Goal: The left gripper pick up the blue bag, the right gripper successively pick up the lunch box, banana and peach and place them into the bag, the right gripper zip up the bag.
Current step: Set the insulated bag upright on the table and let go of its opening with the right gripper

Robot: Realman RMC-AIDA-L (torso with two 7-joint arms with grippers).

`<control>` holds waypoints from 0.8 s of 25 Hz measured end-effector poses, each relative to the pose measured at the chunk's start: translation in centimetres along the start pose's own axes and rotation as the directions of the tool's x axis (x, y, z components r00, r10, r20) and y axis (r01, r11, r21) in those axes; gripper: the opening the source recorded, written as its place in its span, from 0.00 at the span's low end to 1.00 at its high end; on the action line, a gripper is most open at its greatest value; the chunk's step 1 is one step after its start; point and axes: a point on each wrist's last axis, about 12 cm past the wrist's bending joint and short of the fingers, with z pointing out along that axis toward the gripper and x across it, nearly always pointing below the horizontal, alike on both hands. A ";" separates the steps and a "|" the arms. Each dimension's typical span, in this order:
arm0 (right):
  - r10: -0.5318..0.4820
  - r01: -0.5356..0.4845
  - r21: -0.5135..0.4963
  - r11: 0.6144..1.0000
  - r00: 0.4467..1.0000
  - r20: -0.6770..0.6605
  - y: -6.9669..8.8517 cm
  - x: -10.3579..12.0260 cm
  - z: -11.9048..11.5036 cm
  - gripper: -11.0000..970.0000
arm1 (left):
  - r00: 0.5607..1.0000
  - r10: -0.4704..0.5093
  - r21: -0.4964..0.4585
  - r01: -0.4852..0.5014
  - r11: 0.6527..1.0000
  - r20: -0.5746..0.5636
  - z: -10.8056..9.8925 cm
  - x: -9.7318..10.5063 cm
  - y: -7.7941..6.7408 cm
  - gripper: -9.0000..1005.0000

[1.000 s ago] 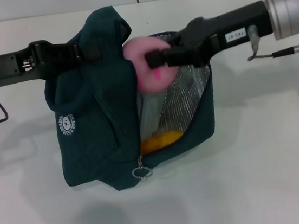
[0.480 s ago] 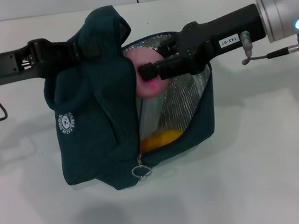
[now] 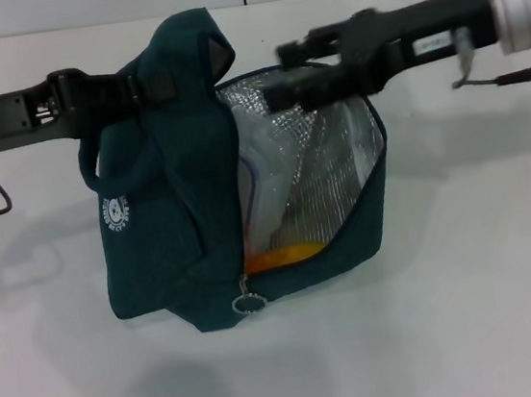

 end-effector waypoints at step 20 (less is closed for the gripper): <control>0.617 -0.650 0.083 0.755 0.748 0.246 -1.4 12.0 -5.4 0.84 | 1.000 -0.004 -0.001 0.004 1.000 -0.012 0.3 0.2 0.1 0.04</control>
